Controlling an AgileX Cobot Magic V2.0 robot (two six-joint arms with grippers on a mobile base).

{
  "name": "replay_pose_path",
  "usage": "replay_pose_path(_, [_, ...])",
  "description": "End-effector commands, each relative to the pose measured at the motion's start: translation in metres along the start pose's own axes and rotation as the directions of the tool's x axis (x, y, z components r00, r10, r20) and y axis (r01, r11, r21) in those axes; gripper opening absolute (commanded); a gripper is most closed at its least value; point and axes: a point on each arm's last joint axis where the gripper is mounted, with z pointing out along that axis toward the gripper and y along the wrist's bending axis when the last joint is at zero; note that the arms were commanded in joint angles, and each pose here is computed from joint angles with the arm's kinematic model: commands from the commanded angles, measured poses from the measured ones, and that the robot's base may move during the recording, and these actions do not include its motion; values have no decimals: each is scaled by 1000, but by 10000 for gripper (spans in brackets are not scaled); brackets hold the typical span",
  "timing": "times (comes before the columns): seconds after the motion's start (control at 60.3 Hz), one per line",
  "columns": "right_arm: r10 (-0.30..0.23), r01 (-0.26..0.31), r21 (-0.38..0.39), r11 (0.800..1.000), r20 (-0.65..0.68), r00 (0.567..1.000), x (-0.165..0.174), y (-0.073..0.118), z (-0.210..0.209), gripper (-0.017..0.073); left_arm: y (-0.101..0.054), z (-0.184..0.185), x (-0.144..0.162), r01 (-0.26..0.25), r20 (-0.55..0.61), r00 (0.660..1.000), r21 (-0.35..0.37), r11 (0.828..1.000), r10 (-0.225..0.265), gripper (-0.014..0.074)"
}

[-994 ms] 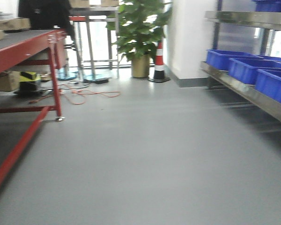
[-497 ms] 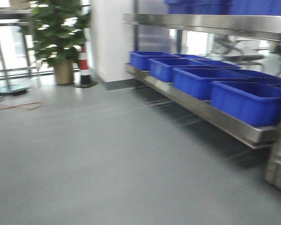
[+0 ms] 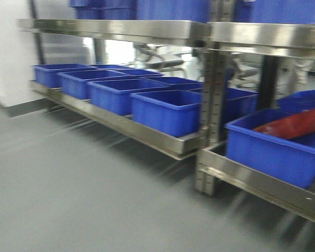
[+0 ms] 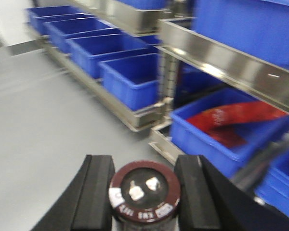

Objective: Place cylindrical capacitor in blue bin on shelf
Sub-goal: 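Turn and drive the base up to the steel shelf of blue bins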

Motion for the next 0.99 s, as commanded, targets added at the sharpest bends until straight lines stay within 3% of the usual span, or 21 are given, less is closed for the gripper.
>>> replay_pose_path(0.0, [-5, 5, 1, 1000, 28, 1000, -4, 0, -1, -63, -1, -3, -4, 0, 32, 999, 10, 1000, 0, -111])
replay_pose_path(0.978, [-5, 5, 1, 1000, 28, 1000, -4, 0, -1, -63, -1, -3, -4, 0, 32, 999, 10, 1000, 0, -111])
